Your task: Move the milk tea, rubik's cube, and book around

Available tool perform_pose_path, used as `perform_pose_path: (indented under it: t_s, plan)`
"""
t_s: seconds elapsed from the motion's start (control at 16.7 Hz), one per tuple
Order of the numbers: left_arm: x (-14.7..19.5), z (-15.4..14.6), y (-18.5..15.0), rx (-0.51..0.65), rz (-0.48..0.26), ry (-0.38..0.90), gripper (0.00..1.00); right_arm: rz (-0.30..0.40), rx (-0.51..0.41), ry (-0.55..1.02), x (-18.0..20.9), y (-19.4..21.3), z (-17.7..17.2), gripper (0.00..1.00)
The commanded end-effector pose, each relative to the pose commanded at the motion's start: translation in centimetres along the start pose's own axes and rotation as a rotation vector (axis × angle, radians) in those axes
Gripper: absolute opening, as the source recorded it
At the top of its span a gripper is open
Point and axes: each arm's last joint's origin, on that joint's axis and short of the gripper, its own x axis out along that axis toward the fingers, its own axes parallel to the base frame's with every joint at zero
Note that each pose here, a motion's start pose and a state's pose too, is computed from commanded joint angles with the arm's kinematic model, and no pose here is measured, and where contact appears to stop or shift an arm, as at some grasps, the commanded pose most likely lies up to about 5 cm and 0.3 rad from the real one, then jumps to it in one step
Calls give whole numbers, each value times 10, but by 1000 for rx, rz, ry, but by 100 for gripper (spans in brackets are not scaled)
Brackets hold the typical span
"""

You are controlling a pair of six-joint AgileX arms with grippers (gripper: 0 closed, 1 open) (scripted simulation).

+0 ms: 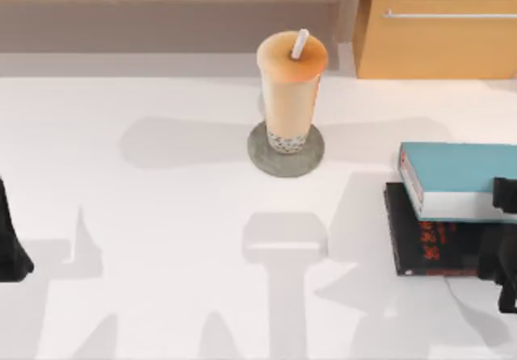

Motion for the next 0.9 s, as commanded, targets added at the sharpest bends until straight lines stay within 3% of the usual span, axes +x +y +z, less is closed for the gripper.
perform_pose_path:
  t_s: [0.24,0.9]
  plan:
    - [0,0,0,0,0,0,100,-76,-14,22,-13,-28,-3,0]
    - [0,0,0,0,0,0,100,-76,-14,22,-8,-28,-3,0]
